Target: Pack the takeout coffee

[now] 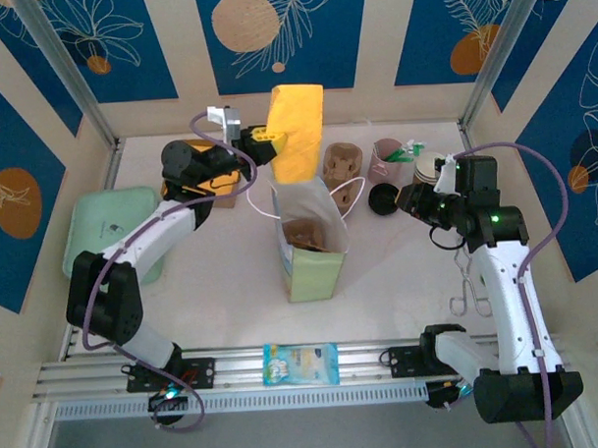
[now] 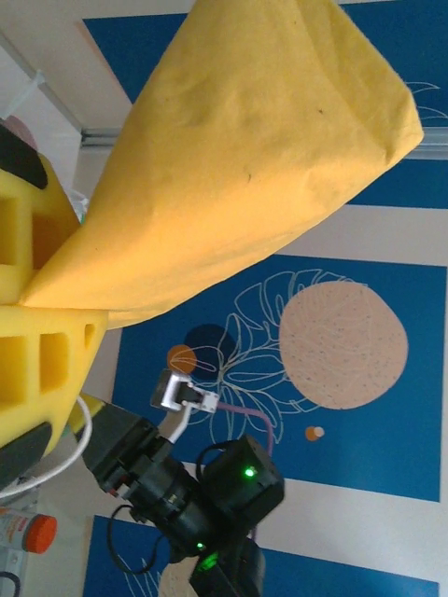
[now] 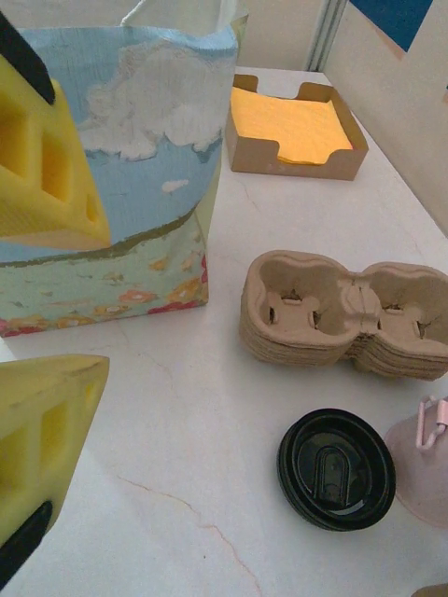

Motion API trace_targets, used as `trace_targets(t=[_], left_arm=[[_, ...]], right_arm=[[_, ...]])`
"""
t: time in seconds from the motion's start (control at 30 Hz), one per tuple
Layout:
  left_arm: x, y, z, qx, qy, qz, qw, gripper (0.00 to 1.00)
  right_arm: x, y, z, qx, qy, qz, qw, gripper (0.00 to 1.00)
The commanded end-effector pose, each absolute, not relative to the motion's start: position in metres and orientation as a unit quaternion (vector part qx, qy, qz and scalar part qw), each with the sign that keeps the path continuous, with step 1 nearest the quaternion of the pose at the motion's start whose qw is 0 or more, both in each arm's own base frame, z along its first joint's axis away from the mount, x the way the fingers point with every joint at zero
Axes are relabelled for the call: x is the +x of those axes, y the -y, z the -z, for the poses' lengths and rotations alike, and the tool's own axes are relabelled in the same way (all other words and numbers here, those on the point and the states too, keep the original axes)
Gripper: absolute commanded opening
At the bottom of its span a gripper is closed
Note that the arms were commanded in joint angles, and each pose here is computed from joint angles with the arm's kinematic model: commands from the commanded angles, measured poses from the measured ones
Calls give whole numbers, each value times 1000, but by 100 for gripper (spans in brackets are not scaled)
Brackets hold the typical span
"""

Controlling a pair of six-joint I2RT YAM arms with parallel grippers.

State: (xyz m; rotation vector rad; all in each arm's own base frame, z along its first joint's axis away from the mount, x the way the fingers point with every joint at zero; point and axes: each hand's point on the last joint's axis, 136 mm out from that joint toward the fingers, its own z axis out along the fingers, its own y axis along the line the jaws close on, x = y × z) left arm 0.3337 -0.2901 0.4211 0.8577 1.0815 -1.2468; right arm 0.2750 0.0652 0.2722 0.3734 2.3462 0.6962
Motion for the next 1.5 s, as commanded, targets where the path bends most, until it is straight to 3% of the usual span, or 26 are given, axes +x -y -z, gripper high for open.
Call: trace_targets(t=[0.0, 1.47], left_arm=[[314, 286, -440, 387, -420, 516, 638, 0], [304, 291, -386, 379, -443, 501, 640, 0]], right_arm=[[266, -69, -271, 141, -896, -276, 318, 35], [266, -76, -273, 140, -894, -283, 316, 35]])
